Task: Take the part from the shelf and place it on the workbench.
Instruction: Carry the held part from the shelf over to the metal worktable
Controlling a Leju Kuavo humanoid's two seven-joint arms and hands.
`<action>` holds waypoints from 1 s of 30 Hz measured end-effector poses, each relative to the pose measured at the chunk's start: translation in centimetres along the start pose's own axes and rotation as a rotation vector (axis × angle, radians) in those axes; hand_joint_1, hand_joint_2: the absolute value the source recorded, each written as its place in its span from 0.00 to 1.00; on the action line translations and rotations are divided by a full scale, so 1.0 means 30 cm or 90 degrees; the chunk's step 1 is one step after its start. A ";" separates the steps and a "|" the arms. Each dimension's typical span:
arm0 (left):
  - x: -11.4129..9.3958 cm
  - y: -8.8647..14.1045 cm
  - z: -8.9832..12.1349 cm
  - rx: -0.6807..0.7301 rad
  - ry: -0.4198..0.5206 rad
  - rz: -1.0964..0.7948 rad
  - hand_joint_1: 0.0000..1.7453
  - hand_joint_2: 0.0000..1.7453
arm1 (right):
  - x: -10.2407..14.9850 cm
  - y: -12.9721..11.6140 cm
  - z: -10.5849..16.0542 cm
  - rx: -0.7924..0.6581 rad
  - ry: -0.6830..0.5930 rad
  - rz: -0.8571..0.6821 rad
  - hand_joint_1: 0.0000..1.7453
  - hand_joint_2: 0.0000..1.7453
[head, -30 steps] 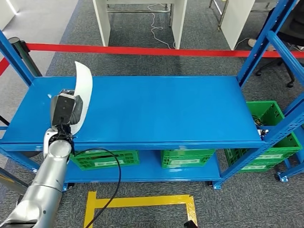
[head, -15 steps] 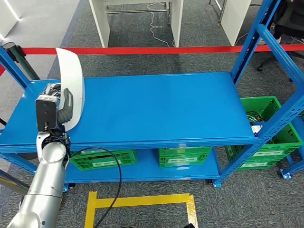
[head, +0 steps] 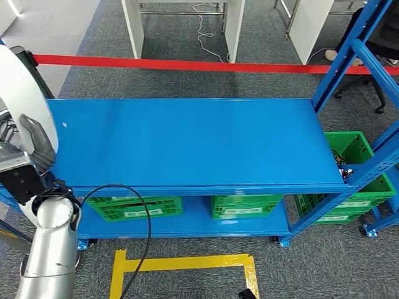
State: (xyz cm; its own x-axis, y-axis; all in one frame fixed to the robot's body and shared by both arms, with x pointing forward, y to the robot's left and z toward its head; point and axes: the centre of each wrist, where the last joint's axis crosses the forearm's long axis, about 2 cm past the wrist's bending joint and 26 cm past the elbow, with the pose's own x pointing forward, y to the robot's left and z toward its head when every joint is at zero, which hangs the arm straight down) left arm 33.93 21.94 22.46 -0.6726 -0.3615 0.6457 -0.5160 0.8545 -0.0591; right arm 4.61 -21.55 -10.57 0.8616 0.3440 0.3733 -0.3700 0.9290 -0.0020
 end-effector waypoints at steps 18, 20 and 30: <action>0.029 0.023 -0.015 0.035 -0.043 -0.019 1.00 1.00 | 0.002 0.015 0.001 0.011 0.007 0.007 0.00 1.00; 0.027 0.026 -0.012 0.036 -0.042 -0.022 1.00 1.00 | 0.007 0.013 0.000 0.010 0.005 0.007 0.00 1.00; 0.031 0.035 -0.014 0.054 -0.048 -0.025 1.00 1.00 | 0.021 0.005 -0.004 0.006 0.001 0.008 0.00 1.00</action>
State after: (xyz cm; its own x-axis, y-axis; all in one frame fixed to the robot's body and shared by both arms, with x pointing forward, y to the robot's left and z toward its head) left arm 32.99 22.65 23.30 -0.6870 -0.4236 0.5904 -0.5835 0.8059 -0.1008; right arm 5.14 -21.19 -10.45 0.8574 0.3561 0.3715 -0.3843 0.9232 0.0022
